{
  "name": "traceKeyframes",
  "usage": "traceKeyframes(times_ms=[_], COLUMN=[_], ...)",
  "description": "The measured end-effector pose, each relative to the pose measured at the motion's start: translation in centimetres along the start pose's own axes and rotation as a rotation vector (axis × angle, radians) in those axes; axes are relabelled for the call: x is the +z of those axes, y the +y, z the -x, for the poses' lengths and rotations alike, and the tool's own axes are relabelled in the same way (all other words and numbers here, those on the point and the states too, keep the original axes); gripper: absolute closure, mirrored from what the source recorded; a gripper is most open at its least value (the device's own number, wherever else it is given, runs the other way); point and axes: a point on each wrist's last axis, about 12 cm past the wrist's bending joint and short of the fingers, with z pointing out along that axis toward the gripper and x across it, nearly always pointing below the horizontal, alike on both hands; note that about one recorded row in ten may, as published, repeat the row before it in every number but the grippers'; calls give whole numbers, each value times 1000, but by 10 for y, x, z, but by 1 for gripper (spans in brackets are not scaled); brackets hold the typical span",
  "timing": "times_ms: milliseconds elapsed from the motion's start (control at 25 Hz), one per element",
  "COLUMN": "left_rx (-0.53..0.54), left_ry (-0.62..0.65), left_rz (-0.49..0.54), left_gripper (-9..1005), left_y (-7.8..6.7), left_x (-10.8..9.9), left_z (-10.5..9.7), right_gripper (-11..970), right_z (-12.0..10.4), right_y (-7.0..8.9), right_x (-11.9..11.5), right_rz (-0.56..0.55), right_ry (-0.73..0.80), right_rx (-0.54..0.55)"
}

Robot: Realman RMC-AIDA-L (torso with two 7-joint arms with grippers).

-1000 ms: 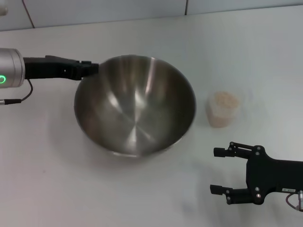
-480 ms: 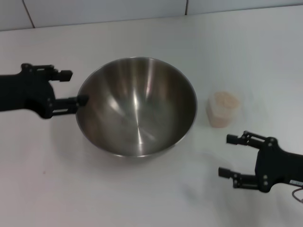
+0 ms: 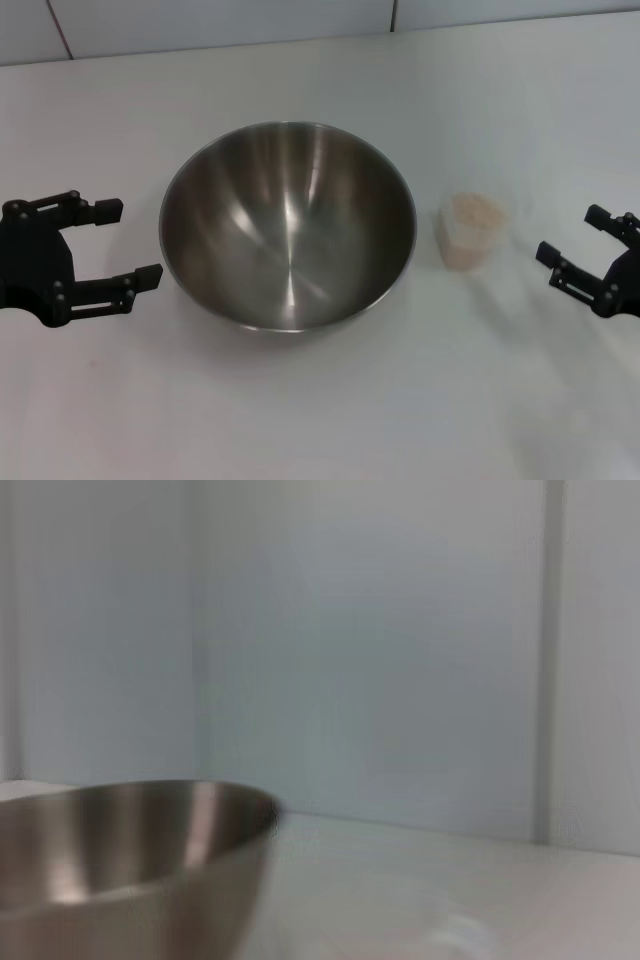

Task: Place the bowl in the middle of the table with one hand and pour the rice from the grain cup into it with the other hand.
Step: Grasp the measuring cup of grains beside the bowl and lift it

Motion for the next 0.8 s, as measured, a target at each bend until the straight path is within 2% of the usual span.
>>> traceKeyframes(times_ms=[40,160,440,800], left_rx=[-14,-21,-26,-45], left_ry=[-1,-1,-2,-2], left_rz=[-13,-20,-31,-44], left_gripper=[176,177,178,180], left_y=[0,0,2,4], left_x=[1,3,7,10], left_z=[-3,-4,-4,-5], right_gripper=[135,135,136,135], right_z=[-4,-8,-9,-7], right_y=[-2,-3,0,-1], right_x=[4,9,30,42], right_rz=[-51,-77,-76,-86], right_ry=[17,41,55,54], right_rx=[5,-1,-23,-34])
